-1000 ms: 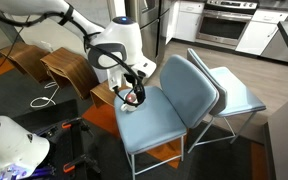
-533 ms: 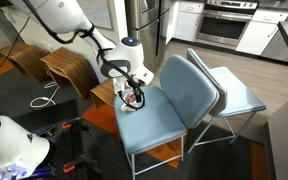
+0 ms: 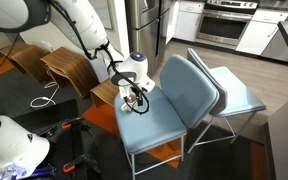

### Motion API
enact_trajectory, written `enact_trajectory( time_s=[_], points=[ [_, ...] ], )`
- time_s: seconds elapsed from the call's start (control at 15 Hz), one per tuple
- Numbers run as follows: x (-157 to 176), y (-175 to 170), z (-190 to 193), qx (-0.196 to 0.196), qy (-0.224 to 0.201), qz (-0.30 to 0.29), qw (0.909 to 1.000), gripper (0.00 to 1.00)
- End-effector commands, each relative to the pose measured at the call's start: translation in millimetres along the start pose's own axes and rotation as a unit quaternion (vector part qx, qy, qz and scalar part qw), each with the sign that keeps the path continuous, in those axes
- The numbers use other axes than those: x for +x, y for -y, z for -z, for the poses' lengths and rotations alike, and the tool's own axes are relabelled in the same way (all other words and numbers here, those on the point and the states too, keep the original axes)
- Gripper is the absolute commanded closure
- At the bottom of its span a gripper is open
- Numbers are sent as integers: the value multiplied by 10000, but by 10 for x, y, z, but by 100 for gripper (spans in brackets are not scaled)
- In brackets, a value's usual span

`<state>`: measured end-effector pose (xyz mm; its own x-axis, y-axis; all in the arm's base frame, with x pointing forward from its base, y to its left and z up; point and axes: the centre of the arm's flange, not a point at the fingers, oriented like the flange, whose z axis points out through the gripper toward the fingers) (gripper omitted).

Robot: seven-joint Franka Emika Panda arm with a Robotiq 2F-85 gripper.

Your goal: Move the mug to the right

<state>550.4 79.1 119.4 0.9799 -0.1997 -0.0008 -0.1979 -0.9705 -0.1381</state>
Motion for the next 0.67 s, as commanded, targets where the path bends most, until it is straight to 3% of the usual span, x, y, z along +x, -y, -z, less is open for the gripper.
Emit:
enact_trajectory(
  time_s=[0.0,0.47,0.53,0.6],
  points=[
    [112,48,-235,259,16,-59,9996,3],
    [-71,-7,-447,375,72,-216,9990,0],
    [-83,-16,-465,383,89,-219,9990,4],
    [-91,-34,-495,440,121,-234,9987,20]
  ],
)
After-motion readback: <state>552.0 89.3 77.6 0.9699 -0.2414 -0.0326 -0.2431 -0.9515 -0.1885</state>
